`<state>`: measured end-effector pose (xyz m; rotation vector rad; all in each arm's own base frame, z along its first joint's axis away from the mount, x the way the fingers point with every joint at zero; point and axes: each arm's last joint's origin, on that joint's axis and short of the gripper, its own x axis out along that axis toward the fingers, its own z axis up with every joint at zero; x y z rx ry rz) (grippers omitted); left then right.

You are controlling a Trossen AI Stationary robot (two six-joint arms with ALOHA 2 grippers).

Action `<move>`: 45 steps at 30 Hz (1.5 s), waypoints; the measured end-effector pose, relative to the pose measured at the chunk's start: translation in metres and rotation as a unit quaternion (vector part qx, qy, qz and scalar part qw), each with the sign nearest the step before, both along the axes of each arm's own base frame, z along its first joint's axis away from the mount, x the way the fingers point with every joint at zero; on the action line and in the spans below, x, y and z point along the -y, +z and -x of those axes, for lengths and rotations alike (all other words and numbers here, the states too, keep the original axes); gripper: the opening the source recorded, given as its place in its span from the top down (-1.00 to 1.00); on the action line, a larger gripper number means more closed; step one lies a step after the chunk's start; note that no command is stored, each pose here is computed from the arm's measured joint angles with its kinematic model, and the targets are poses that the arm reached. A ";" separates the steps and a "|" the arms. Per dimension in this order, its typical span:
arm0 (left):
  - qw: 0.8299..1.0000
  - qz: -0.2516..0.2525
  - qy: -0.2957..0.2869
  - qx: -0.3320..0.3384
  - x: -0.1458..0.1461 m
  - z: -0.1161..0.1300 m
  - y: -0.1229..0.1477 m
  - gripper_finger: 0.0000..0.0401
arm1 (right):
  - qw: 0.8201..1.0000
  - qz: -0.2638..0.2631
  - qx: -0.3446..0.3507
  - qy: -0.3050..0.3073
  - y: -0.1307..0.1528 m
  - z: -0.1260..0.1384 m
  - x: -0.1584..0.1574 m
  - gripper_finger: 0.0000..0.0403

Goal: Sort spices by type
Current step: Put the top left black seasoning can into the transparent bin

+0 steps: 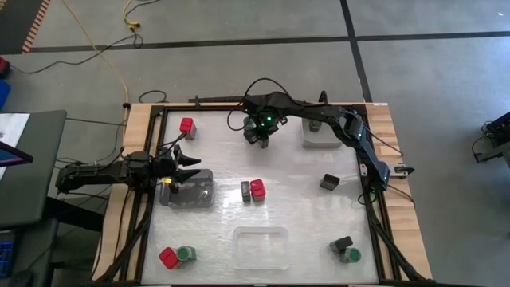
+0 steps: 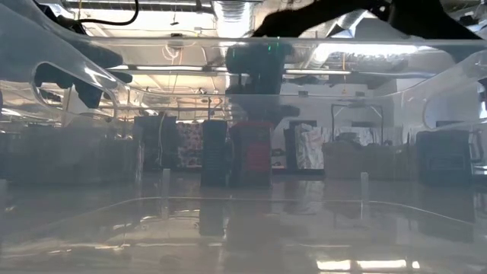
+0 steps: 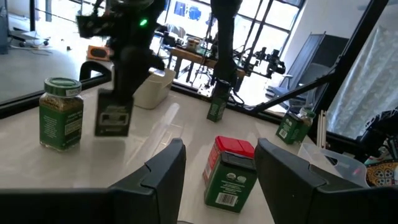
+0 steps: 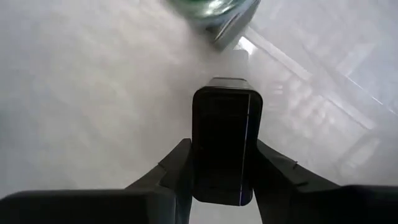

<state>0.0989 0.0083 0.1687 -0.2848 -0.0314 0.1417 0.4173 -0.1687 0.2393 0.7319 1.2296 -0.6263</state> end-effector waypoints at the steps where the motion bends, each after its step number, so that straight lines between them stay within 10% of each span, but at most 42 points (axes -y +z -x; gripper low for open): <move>1: 1.000 0.000 0.000 0.000 0.000 0.000 0.000 0.09 | 1.000 0.000 0.001 0.004 0.007 0.002 -0.006 0.25; 13: 1.000 0.000 0.000 0.000 0.000 0.000 0.000 0.09 | 0.995 0.048 0.071 0.041 0.108 0.035 -0.114 0.24; 20: 1.000 0.000 0.000 0.000 0.000 0.000 0.000 0.09 | 0.980 0.052 0.057 0.183 0.137 0.068 -0.190 0.21; 45: 1.000 0.000 0.000 0.000 0.000 0.000 0.000 0.09 | 0.933 0.051 0.081 0.346 0.082 0.074 -0.355 0.24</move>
